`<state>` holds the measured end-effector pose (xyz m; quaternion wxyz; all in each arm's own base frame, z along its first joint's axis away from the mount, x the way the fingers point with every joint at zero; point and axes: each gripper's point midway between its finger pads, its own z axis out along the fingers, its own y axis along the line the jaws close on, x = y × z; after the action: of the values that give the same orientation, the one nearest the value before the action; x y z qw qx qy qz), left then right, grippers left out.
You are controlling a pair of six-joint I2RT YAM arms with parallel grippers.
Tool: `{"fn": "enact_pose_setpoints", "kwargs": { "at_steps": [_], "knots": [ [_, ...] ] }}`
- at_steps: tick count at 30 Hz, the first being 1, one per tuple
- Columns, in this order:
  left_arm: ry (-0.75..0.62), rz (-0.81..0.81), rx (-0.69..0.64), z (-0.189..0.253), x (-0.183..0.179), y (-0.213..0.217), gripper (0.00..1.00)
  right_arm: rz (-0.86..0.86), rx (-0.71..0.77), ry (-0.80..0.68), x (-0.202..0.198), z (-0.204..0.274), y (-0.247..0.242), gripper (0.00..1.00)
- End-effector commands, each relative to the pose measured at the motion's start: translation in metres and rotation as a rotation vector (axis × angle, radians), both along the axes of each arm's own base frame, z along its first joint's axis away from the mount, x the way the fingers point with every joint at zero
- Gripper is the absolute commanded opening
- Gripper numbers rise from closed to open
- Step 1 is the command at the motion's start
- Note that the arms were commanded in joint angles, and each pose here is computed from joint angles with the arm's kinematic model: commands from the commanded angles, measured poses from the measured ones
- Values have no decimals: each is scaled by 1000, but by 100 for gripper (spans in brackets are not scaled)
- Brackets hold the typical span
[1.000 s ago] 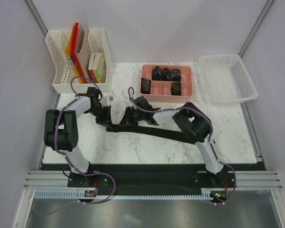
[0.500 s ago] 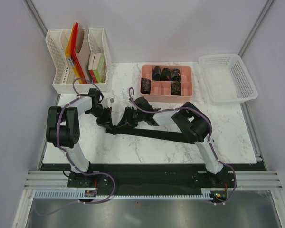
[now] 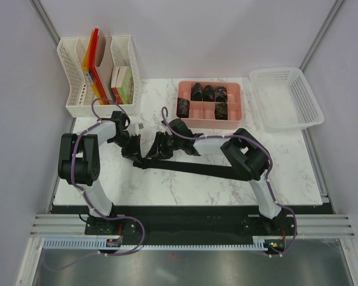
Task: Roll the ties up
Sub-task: Roll the tie at the center of the board.
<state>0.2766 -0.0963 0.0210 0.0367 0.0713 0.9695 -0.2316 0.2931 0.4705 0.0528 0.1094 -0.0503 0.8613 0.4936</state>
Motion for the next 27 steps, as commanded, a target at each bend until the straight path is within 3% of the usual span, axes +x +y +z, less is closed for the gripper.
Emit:
{"fn": "enact_pose_setpoints", "kwargs": {
  "at_steps": [1, 7, 12, 18, 21, 22, 24, 27],
  "knots": [
    [-35, 9, 45, -2, 4, 5, 2, 19, 17, -22, -6, 16, 14, 45],
    [-42, 11, 33, 2, 4, 3, 4, 19, -32, 4, -12, -6, 8, 42],
    [-69, -12, -5, 9, 2, -2, 12, 14, -78, 4, -11, -26, 0, 15],
    [-135, -41, -51, 26, 6, -3, 22, 14, -103, 8, -12, -37, -9, 0],
    [-207, -71, -136, 47, 9, -10, 39, 6, -118, 5, -11, -39, -13, 0],
    [-264, -100, -155, 58, 10, -9, 52, 8, -126, 6, -12, -42, -15, 0],
    [-348, -195, -219, 70, 6, -17, 63, 6, -132, 15, -11, -47, -18, 0],
    [-533, -364, -272, 92, 3, -21, 69, 6, -143, 28, -12, -54, -21, 0]
  ]
}}
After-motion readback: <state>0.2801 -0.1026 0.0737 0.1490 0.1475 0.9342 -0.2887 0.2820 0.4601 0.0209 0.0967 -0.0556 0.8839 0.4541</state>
